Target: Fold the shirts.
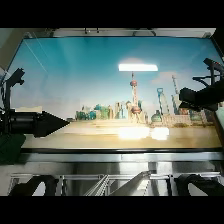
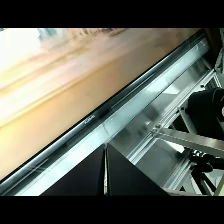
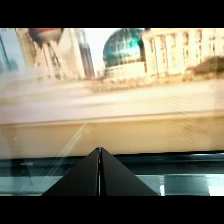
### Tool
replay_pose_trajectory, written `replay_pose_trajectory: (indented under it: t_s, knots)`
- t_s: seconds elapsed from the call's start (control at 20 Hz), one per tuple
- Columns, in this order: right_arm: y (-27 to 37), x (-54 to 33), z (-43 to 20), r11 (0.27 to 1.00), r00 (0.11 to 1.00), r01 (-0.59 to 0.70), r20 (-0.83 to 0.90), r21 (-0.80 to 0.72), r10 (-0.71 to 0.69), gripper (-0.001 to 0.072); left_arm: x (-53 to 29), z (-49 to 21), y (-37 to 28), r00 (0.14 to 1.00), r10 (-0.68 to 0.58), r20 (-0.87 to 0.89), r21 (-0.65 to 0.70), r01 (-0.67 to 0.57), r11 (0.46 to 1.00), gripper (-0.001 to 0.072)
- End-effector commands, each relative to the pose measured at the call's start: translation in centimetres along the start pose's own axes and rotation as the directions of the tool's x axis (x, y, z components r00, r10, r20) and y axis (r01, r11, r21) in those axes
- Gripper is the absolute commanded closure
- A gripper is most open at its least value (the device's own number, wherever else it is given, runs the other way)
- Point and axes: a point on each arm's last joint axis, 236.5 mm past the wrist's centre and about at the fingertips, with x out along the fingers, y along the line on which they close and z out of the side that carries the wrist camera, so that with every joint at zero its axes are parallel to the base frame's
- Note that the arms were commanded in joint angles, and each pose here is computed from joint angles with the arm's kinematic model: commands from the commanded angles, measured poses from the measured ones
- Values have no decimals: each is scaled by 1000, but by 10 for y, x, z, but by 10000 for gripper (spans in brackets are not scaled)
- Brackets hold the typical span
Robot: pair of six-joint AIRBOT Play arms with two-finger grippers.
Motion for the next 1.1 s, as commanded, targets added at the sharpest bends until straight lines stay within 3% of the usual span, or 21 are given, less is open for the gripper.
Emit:
replay_pose_trajectory:
  t_s: [0.0, 1.05]
  knots:
    - [0, 0, 0, 1000, 1000, 0, 0, 0, 0, 691, 0, 0, 0, 1000, 0, 0, 1, 0, 1000, 686]
    - [2, 0, 8, 1000, 999, -8, 36, -1, 8, 692, 0, 12, 6, 998, 27, 53, 0, -27, 1000, 685]
